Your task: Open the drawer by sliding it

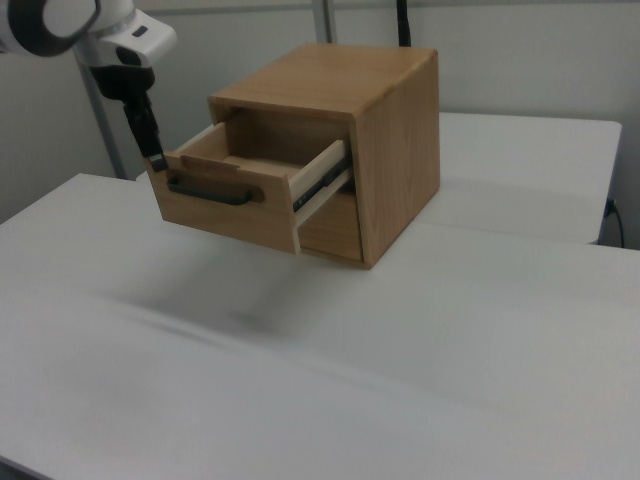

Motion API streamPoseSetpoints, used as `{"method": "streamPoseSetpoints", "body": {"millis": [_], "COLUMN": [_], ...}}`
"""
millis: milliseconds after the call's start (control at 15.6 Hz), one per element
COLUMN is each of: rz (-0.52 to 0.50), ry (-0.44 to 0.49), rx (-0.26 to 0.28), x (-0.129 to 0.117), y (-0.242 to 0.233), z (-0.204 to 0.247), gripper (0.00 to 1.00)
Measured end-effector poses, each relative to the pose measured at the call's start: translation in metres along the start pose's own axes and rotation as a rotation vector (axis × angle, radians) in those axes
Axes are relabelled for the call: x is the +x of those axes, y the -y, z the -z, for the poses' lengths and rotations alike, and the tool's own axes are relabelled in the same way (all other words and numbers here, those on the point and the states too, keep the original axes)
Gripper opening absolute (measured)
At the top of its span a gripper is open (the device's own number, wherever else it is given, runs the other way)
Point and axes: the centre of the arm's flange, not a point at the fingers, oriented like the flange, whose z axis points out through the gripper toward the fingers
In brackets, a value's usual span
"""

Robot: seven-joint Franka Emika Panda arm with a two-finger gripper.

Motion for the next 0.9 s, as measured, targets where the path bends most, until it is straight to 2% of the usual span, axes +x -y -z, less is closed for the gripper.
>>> {"method": "streamPoseSetpoints", "body": {"millis": [193,385,642,770,899], "rz": [0.151,0.385,0.626,0.729,0.816], "ry": [0.053,0.079,0.1,0.11,0.121], "rx": [-0.058,-0.107,-0.15,-0.189,-0.201], "x": [-0.01,-0.013,-0.001,0.008,0.016], "y": [-0.011,-0.018,-0.023,-0.025,-0.023], "z": [0.014,0.013,-0.002,-0.012,-0.018], "gripper": [1.0,1.0,1.0,1.0,1.0]}}
